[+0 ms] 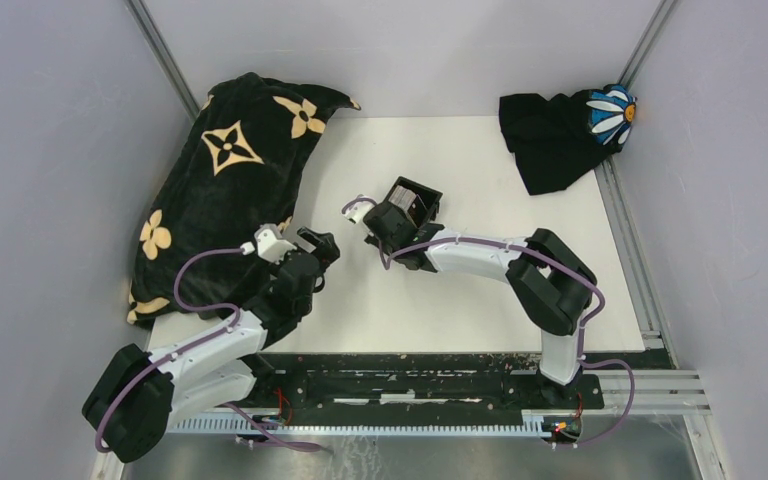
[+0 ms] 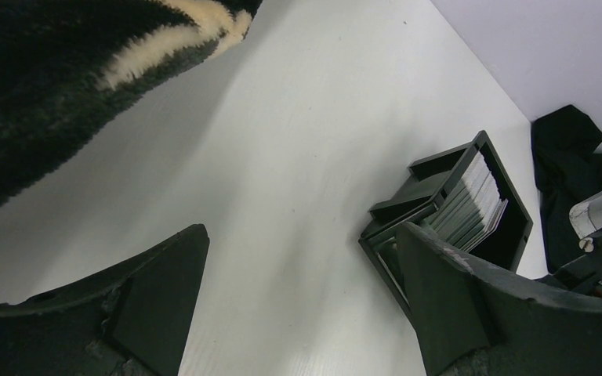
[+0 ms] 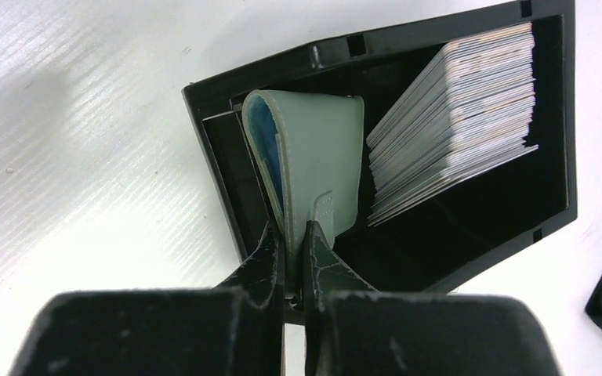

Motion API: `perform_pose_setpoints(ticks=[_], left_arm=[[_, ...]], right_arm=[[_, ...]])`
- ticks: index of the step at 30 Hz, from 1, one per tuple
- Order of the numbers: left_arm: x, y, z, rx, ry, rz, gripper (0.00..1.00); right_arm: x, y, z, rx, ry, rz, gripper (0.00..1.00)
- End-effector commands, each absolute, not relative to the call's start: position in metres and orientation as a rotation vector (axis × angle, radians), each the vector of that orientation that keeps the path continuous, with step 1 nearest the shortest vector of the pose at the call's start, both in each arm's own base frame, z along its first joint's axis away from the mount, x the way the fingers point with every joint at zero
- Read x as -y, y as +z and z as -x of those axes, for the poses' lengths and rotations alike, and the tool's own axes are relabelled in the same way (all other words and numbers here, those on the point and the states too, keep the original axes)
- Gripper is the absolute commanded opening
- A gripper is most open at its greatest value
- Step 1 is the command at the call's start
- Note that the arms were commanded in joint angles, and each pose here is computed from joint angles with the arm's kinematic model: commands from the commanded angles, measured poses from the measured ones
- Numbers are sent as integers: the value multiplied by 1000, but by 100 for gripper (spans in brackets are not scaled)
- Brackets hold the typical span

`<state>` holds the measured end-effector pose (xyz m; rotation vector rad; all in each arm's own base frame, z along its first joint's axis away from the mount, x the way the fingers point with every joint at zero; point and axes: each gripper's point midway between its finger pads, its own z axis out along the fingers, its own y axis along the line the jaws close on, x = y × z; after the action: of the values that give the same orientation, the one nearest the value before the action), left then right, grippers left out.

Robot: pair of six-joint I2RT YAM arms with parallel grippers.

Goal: Put the credit cards into the card holder
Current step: Pick up the card holder from the storage box.

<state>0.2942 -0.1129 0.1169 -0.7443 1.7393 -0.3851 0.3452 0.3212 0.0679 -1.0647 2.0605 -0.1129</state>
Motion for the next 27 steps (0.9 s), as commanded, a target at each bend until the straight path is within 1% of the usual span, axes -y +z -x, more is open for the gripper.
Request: perform_pose_setpoints(ticks=[1, 7, 12, 18, 24, 27], left_arm=[[118, 136, -299, -1673, -470, 783, 97], [143, 155, -304, -1710, -567, 715, 100], [167, 179, -302, -1753, -698, 673, 99], [187, 220, -289, -1779, -878, 644, 99], [208, 230, -270, -1853, -1041, 607, 99], [212, 235, -263, -1871, -1077, 563, 99]], right_arm=[[-323, 106, -354, -1994, -92, 979, 1], [-316, 142, -354, -1903, -112, 934, 1], [-312, 171, -342, -1811, -115, 909, 1], [-307, 185, -308, -1739, -73, 912, 1], [-308, 198, -269, -1667, -37, 933, 1], [-309, 209, -248, -1667, 33, 936, 1]])
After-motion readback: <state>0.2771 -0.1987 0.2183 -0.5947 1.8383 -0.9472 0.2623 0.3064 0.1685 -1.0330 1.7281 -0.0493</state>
